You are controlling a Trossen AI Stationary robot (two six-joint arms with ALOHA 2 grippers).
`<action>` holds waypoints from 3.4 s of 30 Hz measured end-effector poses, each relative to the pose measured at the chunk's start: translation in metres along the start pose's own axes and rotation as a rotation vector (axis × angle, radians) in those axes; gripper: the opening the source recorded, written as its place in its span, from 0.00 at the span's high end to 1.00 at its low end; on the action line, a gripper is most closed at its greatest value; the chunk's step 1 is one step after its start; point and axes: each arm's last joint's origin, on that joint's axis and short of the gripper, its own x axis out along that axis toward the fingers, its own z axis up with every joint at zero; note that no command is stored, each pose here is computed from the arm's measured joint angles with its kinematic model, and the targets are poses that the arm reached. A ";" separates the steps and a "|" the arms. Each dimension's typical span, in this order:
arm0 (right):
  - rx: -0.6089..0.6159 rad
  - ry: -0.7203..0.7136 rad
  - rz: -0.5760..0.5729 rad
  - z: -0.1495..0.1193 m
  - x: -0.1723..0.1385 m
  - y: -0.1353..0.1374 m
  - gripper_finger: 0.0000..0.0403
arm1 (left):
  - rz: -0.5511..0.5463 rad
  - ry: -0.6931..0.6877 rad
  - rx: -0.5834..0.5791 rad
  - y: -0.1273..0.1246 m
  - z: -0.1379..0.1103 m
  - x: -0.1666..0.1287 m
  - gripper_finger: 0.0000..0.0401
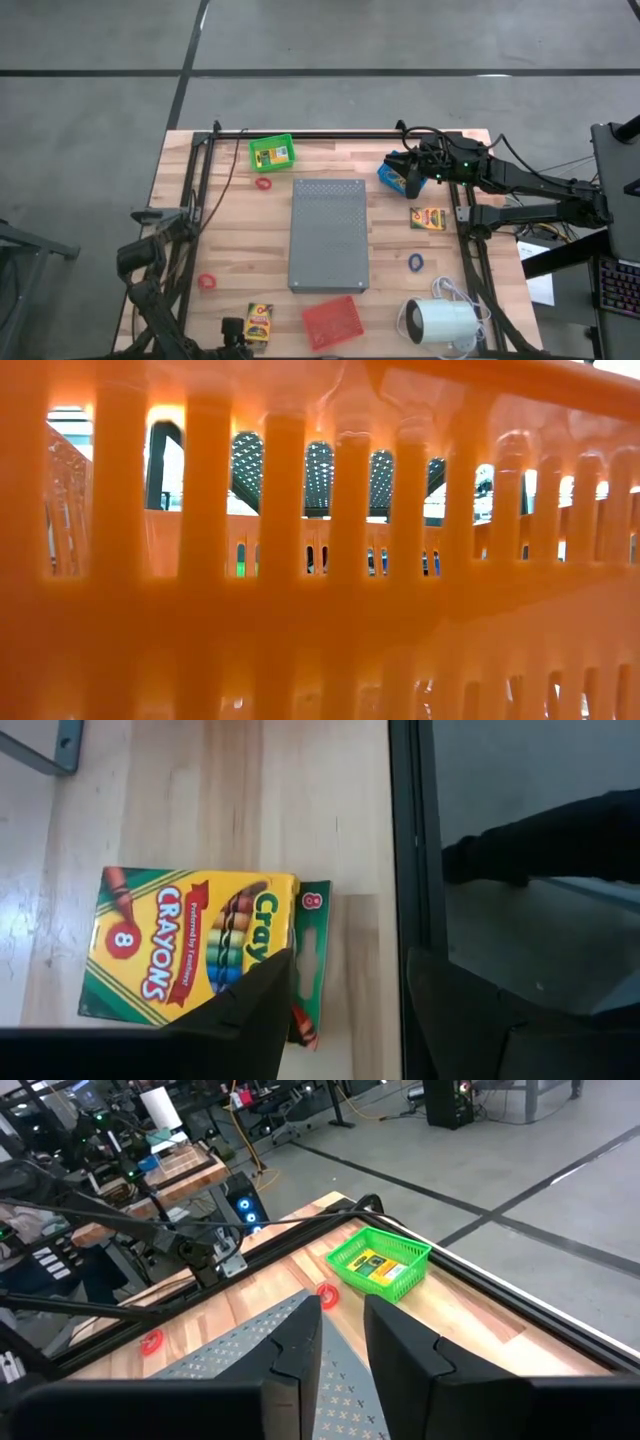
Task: Pick & Place Office Desk Supplies
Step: Put the bottom yellow crayon box into the green basket
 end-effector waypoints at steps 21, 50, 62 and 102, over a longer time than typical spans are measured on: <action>0.000 0.000 0.000 0.000 0.000 0.000 0.83 | 0.107 0.053 0.072 0.004 -0.016 0.020 0.50; 0.000 -0.001 0.001 0.000 0.000 0.000 0.83 | 0.159 0.044 0.017 0.011 -0.021 0.025 0.66; 0.000 -0.001 0.001 0.000 0.000 0.000 0.80 | 0.162 0.024 0.004 0.011 -0.020 0.025 0.71; 0.000 -0.001 0.001 0.000 0.000 0.000 0.80 | 0.092 -0.012 0.032 0.003 -0.016 0.024 0.98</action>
